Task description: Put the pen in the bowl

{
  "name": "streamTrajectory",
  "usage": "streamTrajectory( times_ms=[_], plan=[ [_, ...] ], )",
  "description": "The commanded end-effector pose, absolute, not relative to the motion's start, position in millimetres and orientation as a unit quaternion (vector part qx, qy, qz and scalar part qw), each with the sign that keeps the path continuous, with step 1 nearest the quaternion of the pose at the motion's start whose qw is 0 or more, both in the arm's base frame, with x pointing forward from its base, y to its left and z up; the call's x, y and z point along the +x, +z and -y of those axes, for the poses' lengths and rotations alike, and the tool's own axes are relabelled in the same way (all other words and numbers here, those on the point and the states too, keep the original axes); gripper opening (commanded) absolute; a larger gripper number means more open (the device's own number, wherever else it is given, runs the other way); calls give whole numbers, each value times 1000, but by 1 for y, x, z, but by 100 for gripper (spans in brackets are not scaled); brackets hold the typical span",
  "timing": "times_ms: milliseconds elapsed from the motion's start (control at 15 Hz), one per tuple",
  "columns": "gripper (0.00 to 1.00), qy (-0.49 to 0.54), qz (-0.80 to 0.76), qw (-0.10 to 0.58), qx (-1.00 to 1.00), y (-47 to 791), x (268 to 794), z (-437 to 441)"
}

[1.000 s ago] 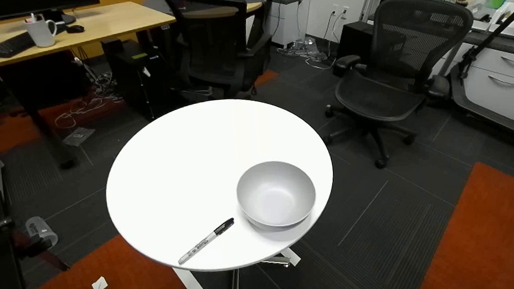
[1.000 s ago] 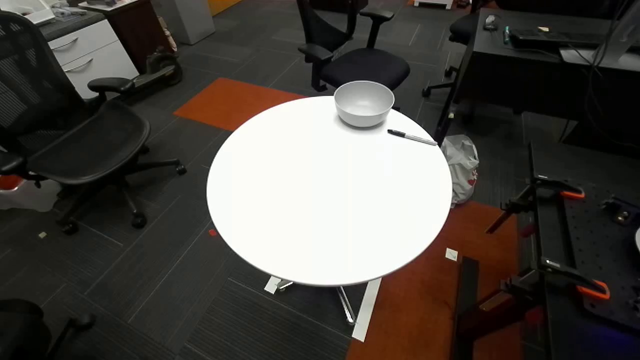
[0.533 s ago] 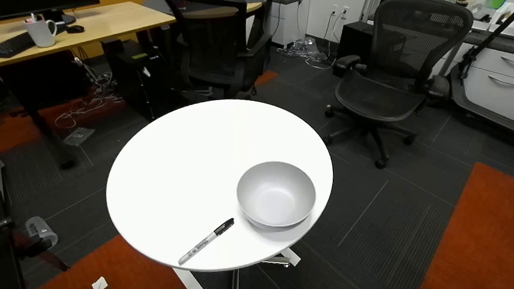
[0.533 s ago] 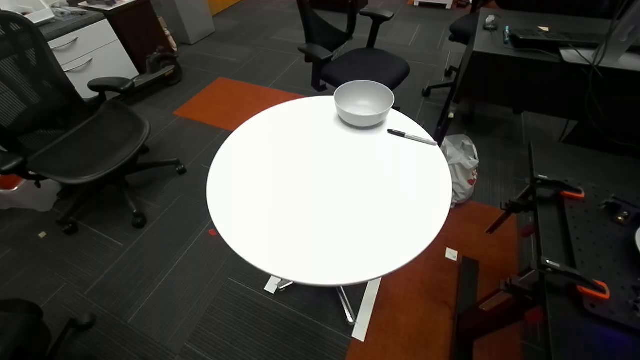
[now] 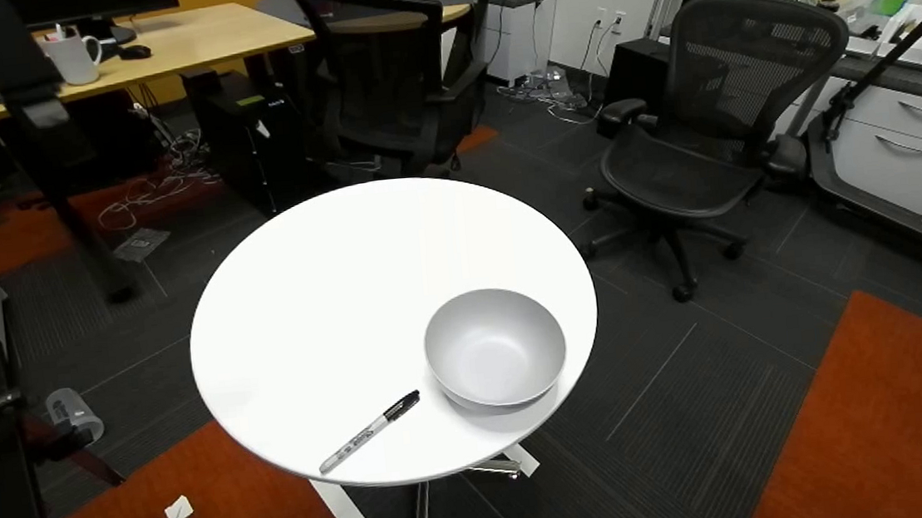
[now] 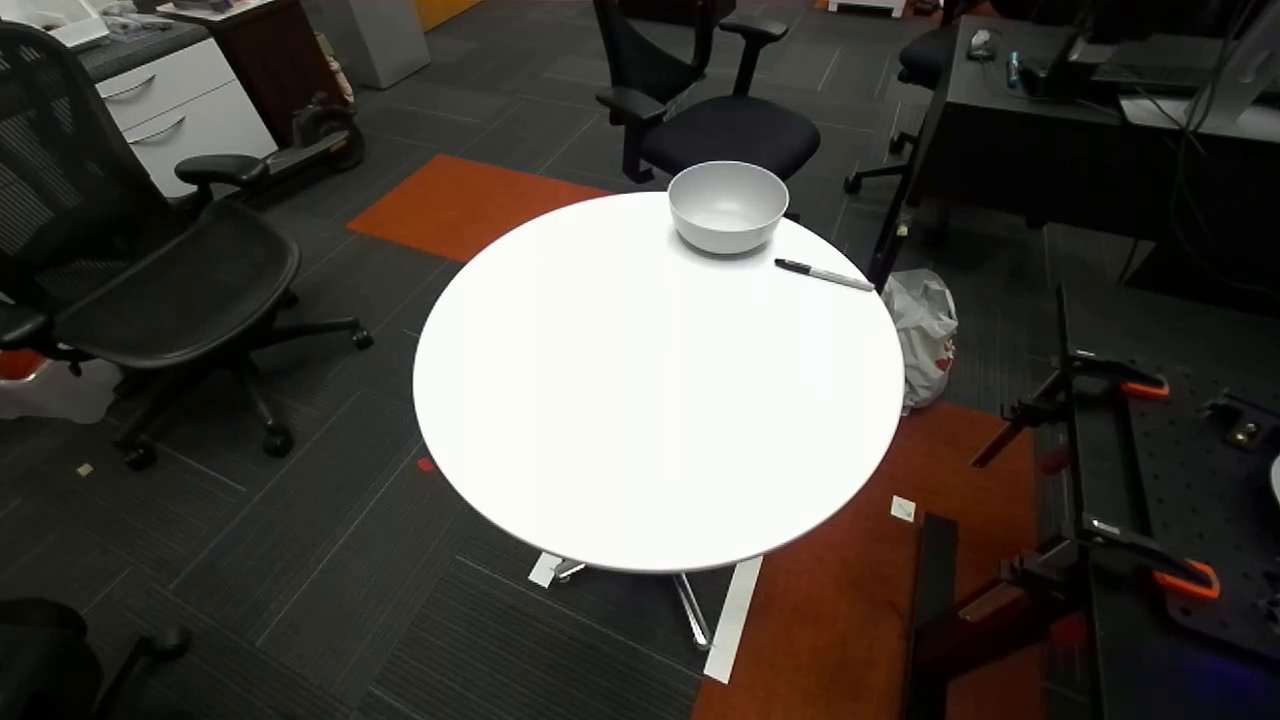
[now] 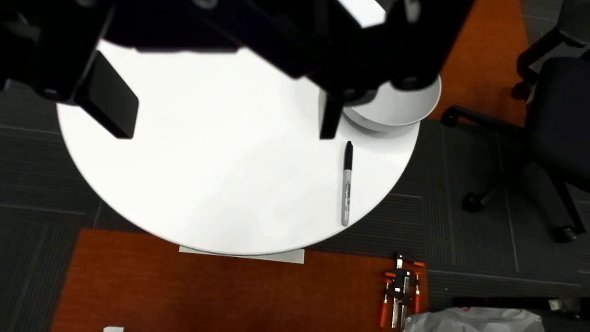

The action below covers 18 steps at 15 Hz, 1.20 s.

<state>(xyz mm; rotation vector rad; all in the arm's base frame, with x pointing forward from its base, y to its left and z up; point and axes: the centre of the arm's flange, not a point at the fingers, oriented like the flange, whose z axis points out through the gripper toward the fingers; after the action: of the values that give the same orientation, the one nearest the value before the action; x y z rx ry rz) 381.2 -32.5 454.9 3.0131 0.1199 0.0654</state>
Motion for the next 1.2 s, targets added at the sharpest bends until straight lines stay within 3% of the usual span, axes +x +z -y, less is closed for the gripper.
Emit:
streamTrajectory(
  times_ms=[0, 867, 1133],
  plan=[
    [100, 28, -9, 69, 997, 402, 404, 68],
    [100, 66, 107, 46, 991, 245, 450, 155],
    [100, 45, 100, 44, 993, 238, 439, 154]
  ],
)
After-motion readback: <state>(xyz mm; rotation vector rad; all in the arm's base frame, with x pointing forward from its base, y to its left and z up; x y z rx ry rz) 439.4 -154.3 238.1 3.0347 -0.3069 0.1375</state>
